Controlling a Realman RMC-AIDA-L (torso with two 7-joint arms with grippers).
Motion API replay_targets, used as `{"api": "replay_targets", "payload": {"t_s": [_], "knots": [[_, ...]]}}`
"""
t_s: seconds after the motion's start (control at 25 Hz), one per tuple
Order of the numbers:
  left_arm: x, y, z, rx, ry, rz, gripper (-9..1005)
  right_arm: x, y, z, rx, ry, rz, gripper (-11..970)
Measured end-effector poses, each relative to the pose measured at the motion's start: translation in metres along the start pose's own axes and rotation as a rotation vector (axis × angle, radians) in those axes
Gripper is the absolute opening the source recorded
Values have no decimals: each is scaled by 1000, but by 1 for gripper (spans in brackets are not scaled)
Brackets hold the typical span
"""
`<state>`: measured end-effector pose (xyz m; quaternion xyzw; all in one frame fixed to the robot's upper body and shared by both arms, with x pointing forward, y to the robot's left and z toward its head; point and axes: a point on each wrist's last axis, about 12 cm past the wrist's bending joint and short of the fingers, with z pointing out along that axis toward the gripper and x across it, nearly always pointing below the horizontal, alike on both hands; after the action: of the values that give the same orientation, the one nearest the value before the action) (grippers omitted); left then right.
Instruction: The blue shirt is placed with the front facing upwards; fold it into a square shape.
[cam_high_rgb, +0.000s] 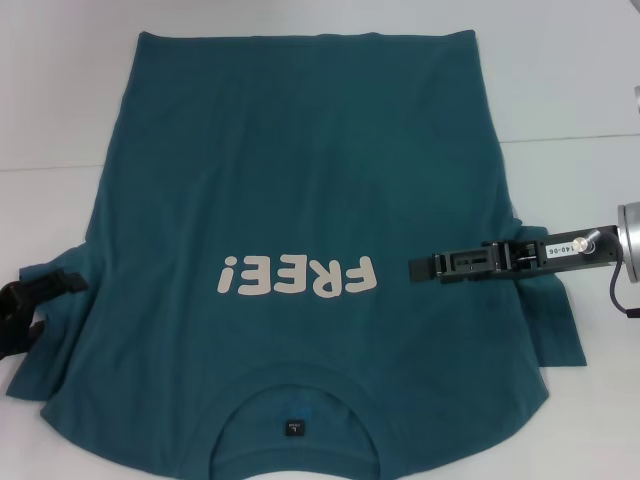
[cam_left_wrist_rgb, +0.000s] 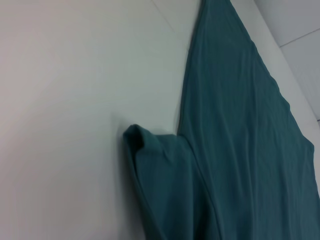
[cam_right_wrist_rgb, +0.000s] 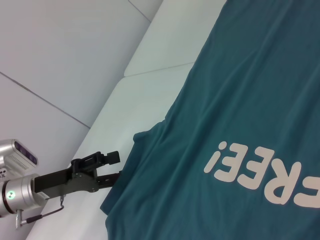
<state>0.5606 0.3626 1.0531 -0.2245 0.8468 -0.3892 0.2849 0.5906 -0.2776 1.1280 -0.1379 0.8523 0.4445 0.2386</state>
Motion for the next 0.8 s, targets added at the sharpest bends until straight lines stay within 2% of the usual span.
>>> {"api": "replay_targets", "payload": {"t_s": [0.8], "knots": [[4,8,-4,-32,21,-10,925,-1,-1,-1,8,-9,1,888]]}}
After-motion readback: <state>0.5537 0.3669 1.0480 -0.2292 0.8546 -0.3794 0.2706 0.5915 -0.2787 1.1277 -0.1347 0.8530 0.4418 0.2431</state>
